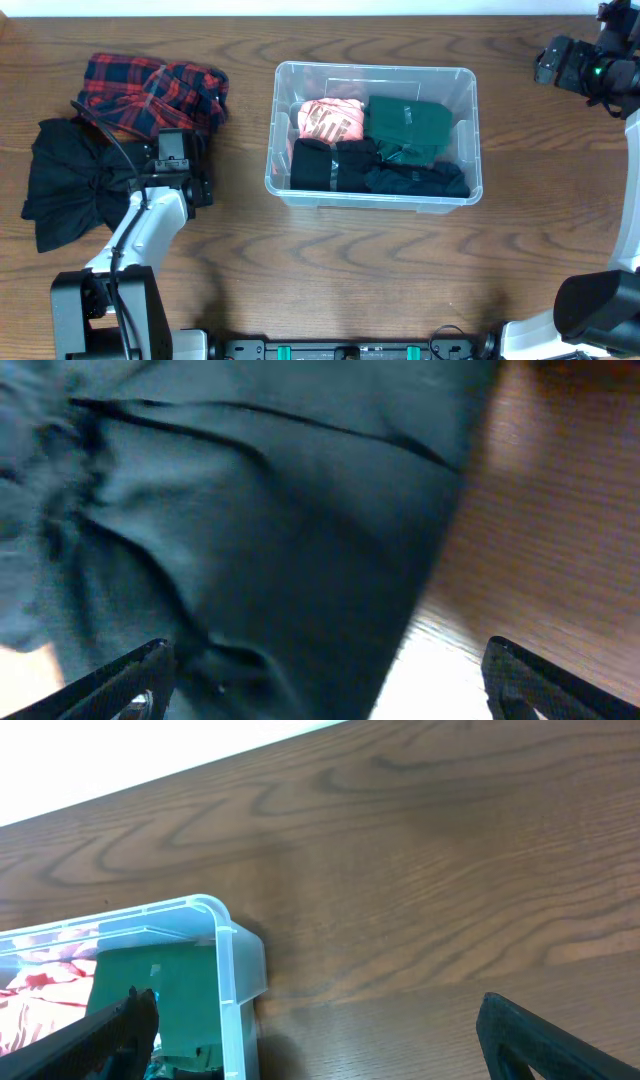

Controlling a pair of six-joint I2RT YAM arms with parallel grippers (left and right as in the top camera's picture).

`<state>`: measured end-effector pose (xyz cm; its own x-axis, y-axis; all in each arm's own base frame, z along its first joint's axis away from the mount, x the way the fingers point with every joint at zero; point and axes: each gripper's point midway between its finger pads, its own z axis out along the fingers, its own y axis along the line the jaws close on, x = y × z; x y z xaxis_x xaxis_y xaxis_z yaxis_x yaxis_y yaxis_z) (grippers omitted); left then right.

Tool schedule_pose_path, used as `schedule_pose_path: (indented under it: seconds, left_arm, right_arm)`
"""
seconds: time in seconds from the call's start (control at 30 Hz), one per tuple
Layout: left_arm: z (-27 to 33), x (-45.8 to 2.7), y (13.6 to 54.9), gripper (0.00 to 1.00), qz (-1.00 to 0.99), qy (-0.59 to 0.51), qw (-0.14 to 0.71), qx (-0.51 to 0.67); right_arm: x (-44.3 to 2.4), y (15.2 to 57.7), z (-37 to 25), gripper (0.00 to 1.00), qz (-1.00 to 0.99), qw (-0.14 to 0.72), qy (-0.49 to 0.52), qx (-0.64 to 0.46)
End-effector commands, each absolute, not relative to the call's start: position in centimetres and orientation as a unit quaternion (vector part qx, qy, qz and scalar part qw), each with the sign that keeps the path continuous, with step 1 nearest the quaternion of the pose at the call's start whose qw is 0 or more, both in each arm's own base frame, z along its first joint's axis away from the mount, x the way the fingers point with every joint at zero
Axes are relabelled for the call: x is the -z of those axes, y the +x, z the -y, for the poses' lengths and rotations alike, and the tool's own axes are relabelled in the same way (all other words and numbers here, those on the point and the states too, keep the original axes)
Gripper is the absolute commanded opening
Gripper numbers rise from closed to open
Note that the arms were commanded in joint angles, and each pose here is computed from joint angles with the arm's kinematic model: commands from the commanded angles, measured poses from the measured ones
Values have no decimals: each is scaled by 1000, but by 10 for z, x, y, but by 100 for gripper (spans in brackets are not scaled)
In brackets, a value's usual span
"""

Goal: Pack container
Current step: 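Move the left gripper to the large black garment and grasp it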

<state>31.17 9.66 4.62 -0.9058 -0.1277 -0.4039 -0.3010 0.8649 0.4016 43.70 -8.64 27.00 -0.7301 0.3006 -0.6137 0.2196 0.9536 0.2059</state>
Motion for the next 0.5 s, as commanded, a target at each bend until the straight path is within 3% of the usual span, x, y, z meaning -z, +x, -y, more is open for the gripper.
schedule_pose_path:
  seconds: [0.0, 0.27, 0.47]
  left_arm:
    - [-115, -60, 314, 98, -929, -129, 193, -287]
    - [-120, -60, 314, 98, -924, -132, 192, -303]
    - [-120, -34, 308, 98, -934, -104, 146, -310]
  right_arm:
    - [-270, 440, 88, 99, -927, 340, 147, -61]
    - [-270, 440, 88, 99, -927, 340, 147, -61]
    - [-270, 440, 88, 99, -927, 340, 147, -61]
